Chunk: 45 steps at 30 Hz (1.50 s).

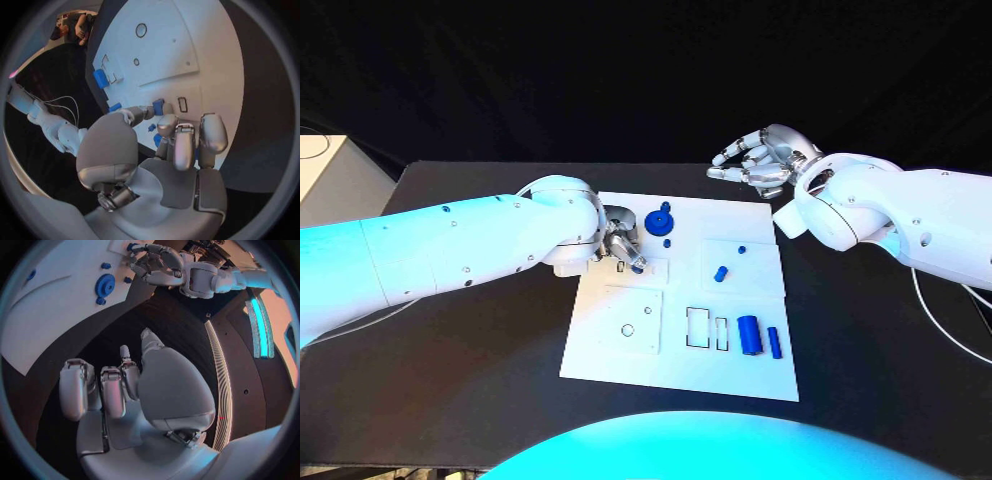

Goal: Assemble the parts on the task board

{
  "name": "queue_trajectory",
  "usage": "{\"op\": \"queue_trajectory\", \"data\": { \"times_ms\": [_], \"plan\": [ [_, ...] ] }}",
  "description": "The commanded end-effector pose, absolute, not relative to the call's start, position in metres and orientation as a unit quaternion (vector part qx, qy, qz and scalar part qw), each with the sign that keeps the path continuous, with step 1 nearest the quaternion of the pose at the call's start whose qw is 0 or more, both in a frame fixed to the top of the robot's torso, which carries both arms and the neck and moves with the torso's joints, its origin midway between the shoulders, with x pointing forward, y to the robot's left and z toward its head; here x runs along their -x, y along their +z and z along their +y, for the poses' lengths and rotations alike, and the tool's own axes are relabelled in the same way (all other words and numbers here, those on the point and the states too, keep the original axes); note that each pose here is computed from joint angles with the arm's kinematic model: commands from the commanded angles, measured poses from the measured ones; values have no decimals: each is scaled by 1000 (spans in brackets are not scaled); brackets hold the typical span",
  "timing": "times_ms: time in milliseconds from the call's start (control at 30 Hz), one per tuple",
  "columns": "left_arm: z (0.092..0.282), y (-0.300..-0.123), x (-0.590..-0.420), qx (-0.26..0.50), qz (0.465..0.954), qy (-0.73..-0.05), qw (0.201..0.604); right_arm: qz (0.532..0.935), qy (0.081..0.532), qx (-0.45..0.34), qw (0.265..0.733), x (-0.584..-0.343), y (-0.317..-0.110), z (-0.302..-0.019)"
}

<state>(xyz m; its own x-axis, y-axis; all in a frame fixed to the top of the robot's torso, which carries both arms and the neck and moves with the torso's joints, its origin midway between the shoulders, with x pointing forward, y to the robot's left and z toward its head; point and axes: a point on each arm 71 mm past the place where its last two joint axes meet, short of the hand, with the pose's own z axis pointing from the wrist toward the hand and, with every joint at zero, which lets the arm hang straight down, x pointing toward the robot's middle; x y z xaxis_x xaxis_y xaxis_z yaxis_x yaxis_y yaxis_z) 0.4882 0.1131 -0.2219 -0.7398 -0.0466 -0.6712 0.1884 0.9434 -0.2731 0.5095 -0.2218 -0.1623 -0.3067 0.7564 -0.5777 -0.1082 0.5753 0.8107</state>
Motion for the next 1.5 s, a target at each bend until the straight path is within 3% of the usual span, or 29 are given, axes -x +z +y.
{"op": "queue_trajectory", "data": {
  "times_ms": [33, 1500],
  "plan": [
    [110, -225, -485, -43, 921, -167, 348, 702, 402, -226, 542, -509, -162, -221],
    [113, -225, -488, -39, 919, -163, 357, 701, 403, -229, 542, -509, -163, -224]
  ]
}}
